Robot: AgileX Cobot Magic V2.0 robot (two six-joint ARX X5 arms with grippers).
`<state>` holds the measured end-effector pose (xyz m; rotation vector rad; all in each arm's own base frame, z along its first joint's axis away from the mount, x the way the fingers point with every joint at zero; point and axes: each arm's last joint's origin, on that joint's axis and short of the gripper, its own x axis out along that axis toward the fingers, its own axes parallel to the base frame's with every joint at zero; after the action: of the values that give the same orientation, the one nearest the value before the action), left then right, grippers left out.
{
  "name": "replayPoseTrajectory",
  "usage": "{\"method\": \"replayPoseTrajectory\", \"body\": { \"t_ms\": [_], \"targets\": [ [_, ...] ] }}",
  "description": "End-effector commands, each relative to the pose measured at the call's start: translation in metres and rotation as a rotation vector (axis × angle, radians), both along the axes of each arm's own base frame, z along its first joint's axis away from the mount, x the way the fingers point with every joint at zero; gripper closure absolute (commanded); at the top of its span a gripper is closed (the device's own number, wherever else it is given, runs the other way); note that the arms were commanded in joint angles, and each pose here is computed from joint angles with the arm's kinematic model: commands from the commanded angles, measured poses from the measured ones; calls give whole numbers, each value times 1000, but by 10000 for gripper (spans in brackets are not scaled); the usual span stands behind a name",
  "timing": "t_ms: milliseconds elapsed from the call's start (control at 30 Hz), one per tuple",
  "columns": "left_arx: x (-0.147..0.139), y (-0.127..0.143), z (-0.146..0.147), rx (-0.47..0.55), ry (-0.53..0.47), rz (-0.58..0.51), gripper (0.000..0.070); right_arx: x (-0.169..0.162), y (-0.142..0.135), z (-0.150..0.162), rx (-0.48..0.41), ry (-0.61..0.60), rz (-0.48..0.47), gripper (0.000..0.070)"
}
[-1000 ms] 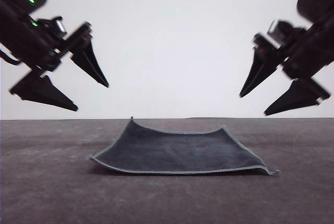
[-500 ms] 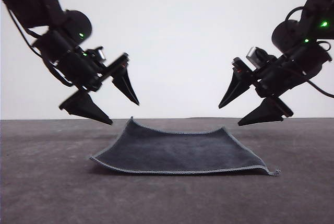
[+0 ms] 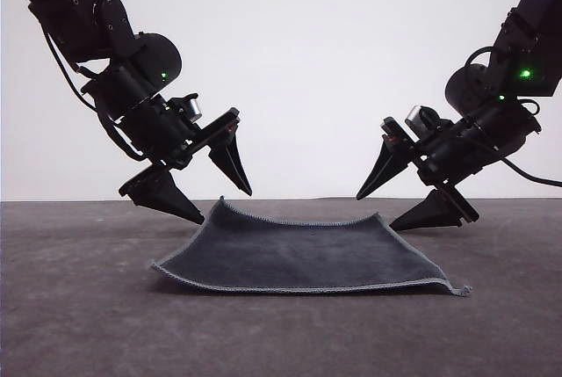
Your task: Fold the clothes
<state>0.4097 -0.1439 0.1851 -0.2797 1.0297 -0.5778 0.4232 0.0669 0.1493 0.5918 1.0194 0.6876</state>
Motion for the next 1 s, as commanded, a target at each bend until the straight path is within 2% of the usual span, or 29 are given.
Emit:
{"method": "replayPoseTrajectory", "body": {
  "t_ms": [0,267,500,767,833,900,967],
  "targets": [
    [5,-5,-6,9,-10,-21,184,5,2,-2,11,5,2,271],
    [7,-9,-27,-9,59,-30,183,3,8,-3,26,12,27,271],
    [7,-17,-25,-74,48,-57,183,3,13,-7,42,20,50,271],
    [8,-20,-23,-82,26,-65,185,4,19,-23,50,62,67,279],
    [9,-20,-23,-84,17,-65,189,4,20,-24,43,58,64,327],
    [10,-19,-23,-85,15,-61,207,4,21,-24,36,48,62,419],
    [10,-17,-23,-85,15,-56,337,5,21,-24,36,43,59,510]
  ]
}}
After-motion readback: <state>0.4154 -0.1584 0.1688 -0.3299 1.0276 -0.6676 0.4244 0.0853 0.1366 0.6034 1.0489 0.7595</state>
